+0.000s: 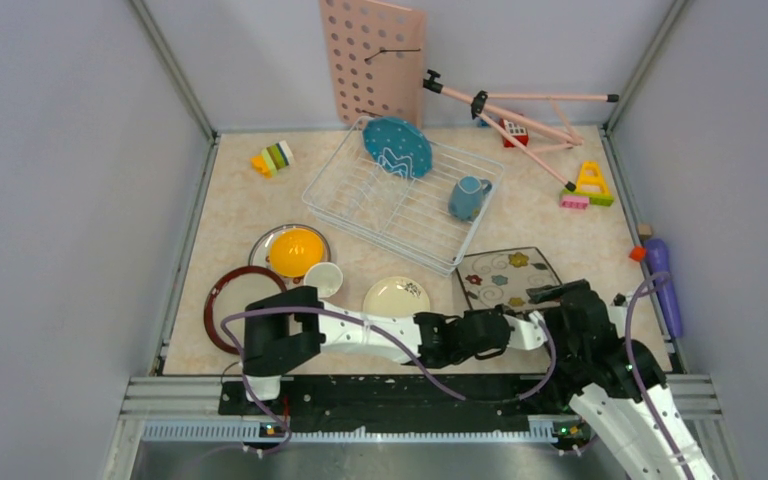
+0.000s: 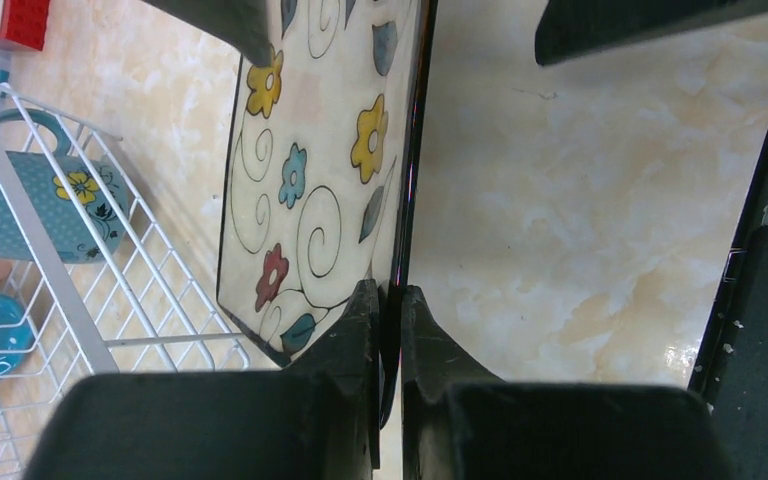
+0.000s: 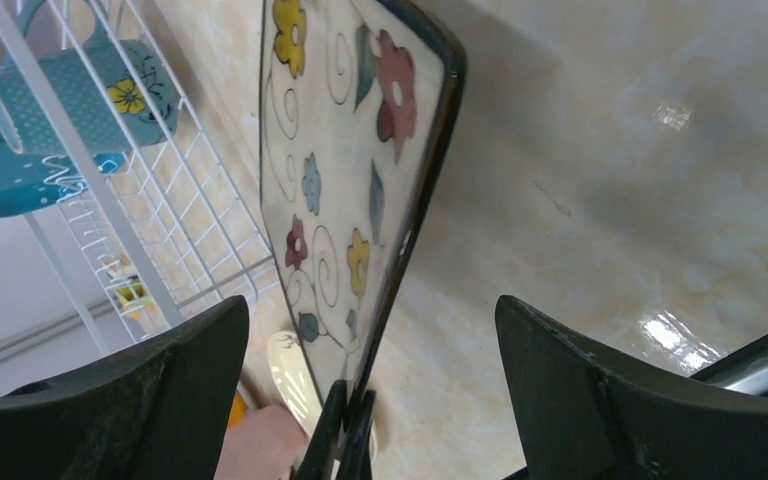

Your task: Load the mixed dishes into the dish rack

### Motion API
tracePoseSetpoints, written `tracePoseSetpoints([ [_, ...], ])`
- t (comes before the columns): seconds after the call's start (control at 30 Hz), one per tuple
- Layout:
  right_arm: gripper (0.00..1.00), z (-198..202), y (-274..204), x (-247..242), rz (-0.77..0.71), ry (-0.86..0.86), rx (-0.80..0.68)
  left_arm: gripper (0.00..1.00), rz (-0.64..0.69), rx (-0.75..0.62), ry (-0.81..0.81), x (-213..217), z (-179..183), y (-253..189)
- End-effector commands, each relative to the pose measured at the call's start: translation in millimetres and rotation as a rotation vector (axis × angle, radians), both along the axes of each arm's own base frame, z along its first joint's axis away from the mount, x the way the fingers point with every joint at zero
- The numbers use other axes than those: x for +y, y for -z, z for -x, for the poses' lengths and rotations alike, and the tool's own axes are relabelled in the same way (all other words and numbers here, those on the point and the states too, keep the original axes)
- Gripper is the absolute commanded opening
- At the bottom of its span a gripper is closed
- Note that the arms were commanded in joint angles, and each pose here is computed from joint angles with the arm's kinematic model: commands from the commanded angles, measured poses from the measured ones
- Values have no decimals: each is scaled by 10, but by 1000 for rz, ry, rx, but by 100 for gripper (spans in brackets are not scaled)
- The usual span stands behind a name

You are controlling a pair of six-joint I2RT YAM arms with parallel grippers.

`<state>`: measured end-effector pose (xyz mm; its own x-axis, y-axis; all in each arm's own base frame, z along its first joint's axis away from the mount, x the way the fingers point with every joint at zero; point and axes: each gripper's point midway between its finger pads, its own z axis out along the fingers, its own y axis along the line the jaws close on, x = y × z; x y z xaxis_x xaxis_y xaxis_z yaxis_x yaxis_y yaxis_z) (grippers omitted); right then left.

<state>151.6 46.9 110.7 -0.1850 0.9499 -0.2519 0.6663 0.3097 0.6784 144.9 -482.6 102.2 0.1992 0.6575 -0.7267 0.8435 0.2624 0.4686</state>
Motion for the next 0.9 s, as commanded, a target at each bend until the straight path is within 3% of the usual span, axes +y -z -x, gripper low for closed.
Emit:
tracePoseSetpoints([
  [0.0,89,46,234,12,-39,40,59,0,161,104,-12,-82,55,-331],
  [0.17,81,-36,364,50,-46,51,68,0,200,133,-6,-77,37,-411],
  [0.3,59,-51,480,73,-43,54,104,0,224,133,-5,-68,26,-480],
  [0.4,55,-103,486,122,-61,47,90,0,240,132,-5,-69,21,-517],
  [0.57,33,-174,378,86,-55,68,47,0,273,118,-26,-66,-43,-618],
  [0.67,3,-190,353,81,-50,68,39,0,295,120,-23,-24,-41,-674],
  [0.73,0,-170,341,21,-27,86,42,0,307,131,-11,18,-12,-708],
  [0.87,0,-133,200,-177,50,140,23,25,336,193,92,62,192,-774],
])
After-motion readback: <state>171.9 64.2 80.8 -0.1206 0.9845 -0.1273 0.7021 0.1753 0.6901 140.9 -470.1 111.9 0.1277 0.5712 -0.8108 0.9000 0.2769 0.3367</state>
